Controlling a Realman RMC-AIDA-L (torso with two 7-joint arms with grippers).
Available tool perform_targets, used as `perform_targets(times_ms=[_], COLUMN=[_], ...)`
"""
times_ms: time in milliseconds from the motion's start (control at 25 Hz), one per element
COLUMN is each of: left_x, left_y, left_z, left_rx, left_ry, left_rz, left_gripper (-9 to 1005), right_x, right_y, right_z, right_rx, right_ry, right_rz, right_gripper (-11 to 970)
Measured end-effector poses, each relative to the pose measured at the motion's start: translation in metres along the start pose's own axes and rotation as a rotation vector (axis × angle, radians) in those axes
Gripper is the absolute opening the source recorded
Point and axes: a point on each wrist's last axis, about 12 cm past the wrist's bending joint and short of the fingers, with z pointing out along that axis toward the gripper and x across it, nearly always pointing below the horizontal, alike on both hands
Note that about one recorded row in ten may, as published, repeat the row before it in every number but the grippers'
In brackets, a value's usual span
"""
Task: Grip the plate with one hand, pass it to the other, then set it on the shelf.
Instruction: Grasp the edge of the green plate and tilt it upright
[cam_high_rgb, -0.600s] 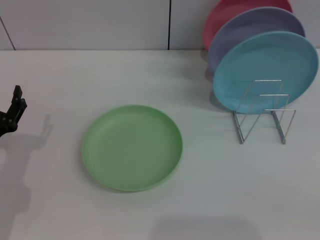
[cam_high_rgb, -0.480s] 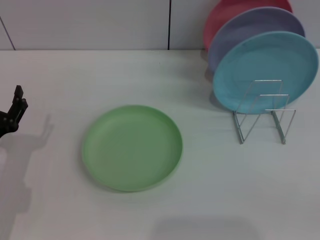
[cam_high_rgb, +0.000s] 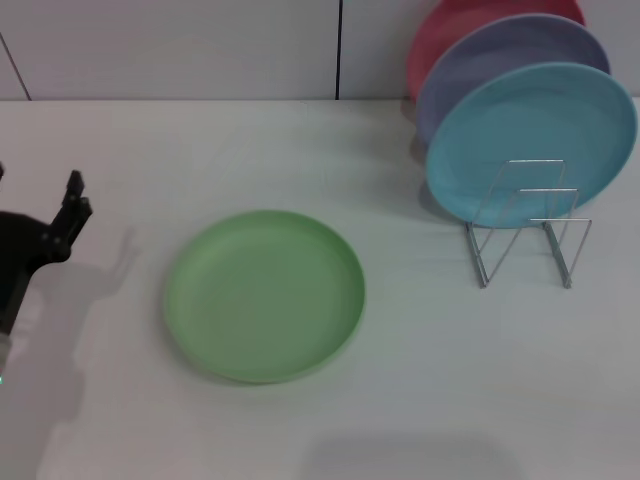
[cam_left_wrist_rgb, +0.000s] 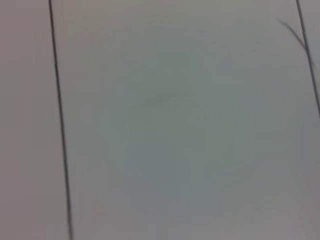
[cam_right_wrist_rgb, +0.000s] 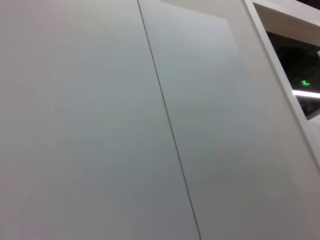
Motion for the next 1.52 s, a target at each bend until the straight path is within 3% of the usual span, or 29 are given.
perform_targets(times_ms=[80,160,280,320,440,480,520,600,760,880,1120,1520], left_x=[-0.01,-0.013,-0.04,-0.04,-0.064,-0.081,-0.081,-0.1,-0.109,-0.114,-0.113,-0.09], left_y=[-0.01,-0.012,-0.016,-0.016,-0.021,-0.025,-0.025,-0.032,-0.037,-0.041,-0.041,-0.04], left_z=[0.019,0.023,0.047,0.047,0.058,0.064,0.064,0.071,0.072,0.072,0.073,0.073], left_rx=[0.032,0.042,0.118,0.118,0.174,0.2,0.2,0.24,0.286,0.329,0.345,0.34], left_ry=[0.009,0.017,0.091,0.091,0.195,0.285,0.285,0.451,0.576,0.711,0.779,0.868], left_rz=[-0.024,-0.018,-0.004,-0.004,0.023,0.038,0.038,0.047,0.045,-0.025,-0.034,-0.039], left_gripper=[860,860,859,859,859,859,859,859,859,859,859,859], right_x=[0.0,0.0,0.002,0.002,0.002,0.003,0.003,0.003,0.004,0.005,0.005,0.006], right_y=[0.001,0.001,0.003,0.003,0.004,0.006,0.006,0.007,0.008,0.008,0.009,0.009], right_z=[0.0,0.0,0.002,0.002,0.003,0.004,0.004,0.006,0.007,0.007,0.007,0.006], right_rx=[-0.006,-0.006,-0.016,-0.016,-0.024,-0.03,-0.03,-0.038,-0.041,-0.041,-0.047,-0.048], right_ry=[0.002,0.003,0.008,0.008,0.009,0.009,0.009,0.01,0.01,0.017,0.025,0.029], right_rz=[0.003,0.004,0.013,0.013,0.019,0.022,0.022,0.027,0.029,0.03,0.032,0.032], right_gripper=[817,817,817,817,817,817,817,817,817,817,817,817])
